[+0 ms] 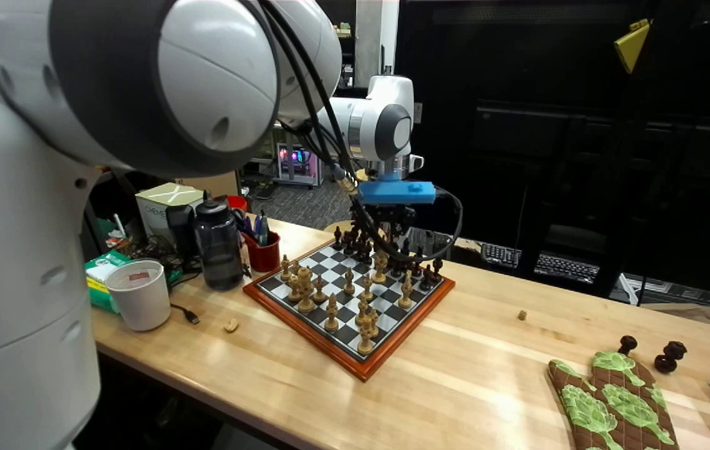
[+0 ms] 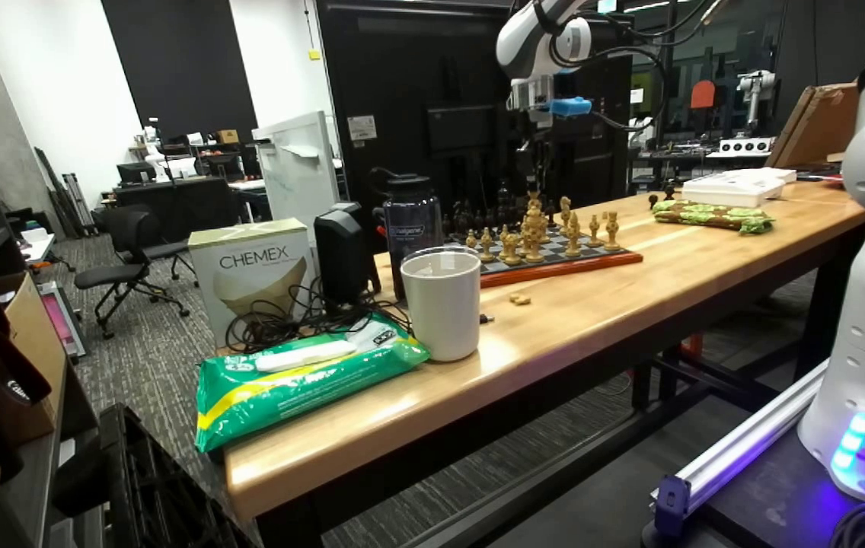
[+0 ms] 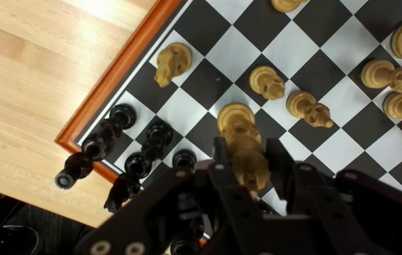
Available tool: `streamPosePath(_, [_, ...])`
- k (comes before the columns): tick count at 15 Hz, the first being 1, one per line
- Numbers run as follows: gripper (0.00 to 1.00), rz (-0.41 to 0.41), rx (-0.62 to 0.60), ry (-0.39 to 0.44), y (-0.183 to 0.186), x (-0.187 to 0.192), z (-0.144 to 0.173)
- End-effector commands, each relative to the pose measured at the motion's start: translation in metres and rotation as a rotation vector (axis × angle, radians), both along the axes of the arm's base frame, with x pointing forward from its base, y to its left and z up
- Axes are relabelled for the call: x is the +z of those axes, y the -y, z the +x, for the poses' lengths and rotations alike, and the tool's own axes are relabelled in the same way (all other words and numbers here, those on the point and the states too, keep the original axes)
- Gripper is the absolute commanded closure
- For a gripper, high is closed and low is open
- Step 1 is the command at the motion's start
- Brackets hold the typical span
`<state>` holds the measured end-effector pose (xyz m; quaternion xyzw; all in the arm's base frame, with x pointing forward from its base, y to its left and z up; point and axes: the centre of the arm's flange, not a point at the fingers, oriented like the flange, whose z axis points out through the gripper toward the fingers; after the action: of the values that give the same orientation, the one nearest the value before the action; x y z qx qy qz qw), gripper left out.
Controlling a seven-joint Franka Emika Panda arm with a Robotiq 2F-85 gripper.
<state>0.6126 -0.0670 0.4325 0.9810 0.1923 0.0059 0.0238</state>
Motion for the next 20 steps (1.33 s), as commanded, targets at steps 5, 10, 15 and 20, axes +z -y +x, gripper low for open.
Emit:
streamPosePath(5, [0.92, -0.001, -0.005, -0.02, 0.0, -0.005, 0.007])
streamPosePath(10, [0.92, 0.006, -0.004, -0.029, 0.001, -0.012, 0.005])
streamPosePath(15, [0.34, 0.007, -0.007, -0.03, 0.003, -0.012, 0.003])
streamPosePath(20, [0.02, 0.006, -0.011, -0.025, 0.003, -0.008, 0.0])
